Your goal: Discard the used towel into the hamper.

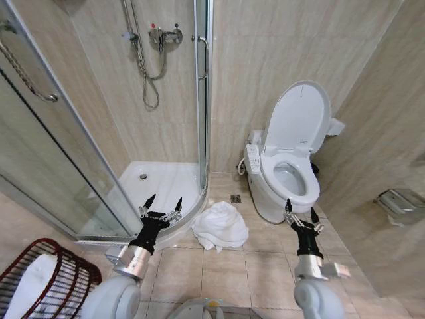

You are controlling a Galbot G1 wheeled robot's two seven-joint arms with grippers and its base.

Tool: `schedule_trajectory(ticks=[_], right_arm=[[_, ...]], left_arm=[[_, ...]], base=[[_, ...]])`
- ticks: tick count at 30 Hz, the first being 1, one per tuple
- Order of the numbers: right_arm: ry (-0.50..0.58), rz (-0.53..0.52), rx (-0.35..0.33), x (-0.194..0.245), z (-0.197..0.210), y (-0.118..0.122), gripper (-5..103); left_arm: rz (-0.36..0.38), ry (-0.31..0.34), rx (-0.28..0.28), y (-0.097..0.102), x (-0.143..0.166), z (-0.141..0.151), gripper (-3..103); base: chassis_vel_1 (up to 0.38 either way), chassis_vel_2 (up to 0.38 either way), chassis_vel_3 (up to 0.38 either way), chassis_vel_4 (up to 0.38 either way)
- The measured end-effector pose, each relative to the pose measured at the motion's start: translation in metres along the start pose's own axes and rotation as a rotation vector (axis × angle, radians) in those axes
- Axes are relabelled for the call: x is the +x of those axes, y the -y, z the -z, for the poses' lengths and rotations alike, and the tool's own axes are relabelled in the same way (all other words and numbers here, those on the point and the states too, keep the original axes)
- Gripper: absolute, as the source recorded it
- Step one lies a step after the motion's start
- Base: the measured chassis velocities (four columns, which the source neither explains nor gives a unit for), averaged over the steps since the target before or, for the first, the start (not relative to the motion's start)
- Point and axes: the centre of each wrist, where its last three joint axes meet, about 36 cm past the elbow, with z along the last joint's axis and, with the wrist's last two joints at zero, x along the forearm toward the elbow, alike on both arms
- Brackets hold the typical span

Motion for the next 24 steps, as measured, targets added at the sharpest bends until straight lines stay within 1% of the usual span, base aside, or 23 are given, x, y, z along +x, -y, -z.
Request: schedule_trajectory(ticks=[2,3,6,7,9,10,13,14,15,18,19,23,24], right_arm=[[-0.075,0.022,-0.045,-0.012,-0.005,0.003,100],[-0.075,0.022,-0.045,-0.012,-0.005,0.003,100],[-0.157,0.06,-0.079,-0.028,-0.017,0.004,100],[-0.157,0.06,-0.079,-0.028,-0.017,0.004,100],[-0.209,0.09,-0.143,-0.039,-0.023,-0.004,100],[-0.229,0.102,-0.192,-0.049,-0.026,-0.013,100],[-0.26,0.11,-0.211,-0.061,-0.037,-0.02,100],[-0.29,0.113,-0.198,-0.069,-0.049,-0.018,100],[-0.29,0.113,-0.198,-0.069,-0.049,-0.018,100],[-0.355,0.095,-0.193,-0.086,-0.075,-0.005,100],[-0.355,0.095,-0.193,-0.086,-0.075,-0.005,100],[-0.433,0.071,-0.206,-0.103,-0.111,0.005,100],[-0.433,0.071,-0.206,-0.103,-0.111,0.005,100]], left_arm=[[0.0,0.0,0.0,0.0,0.0,0.0,100],[0.0,0.0,0.0,0.0,0.0,0.0,100],[0.0,0.0,0.0,0.0,0.0,0.0,100],[0.0,0.0,0.0,0.0,0.0,0.0,100],[0.0,0.0,0.0,0.0,0.0,0.0,100],[0.0,0.0,0.0,0.0,0.0,0.0,100],[0.0,0.0,0.0,0.0,0.0,0.0,100],[0.0,0.0,0.0,0.0,0.0,0.0,100],[0.0,0.0,0.0,0.0,0.0,0.0,100],[0.0,0.0,0.0,0.0,0.0,0.0,100],[0.0,0.0,0.0,0.0,0.0,0.0,100],[0.0,0.0,0.0,0.0,0.0,0.0,100],[0.0,0.0,0.0,0.0,0.0,0.0,100]], base=[[0.0,0.0,0.0,0.0],[0.0,0.0,0.0,0.0],[0.0,0.0,0.0,0.0],[0.0,0.0,0.0,0.0],[0.0,0.0,0.0,0.0],[0.0,0.0,0.0,0.0],[0.0,0.0,0.0,0.0],[0.0,0.0,0.0,0.0],[0.0,0.0,0.0,0.0],[0.0,0.0,0.0,0.0],[0.0,0.0,0.0,0.0],[0.0,0.0,0.0,0.0],[0.0,0.0,0.0,0.0]])
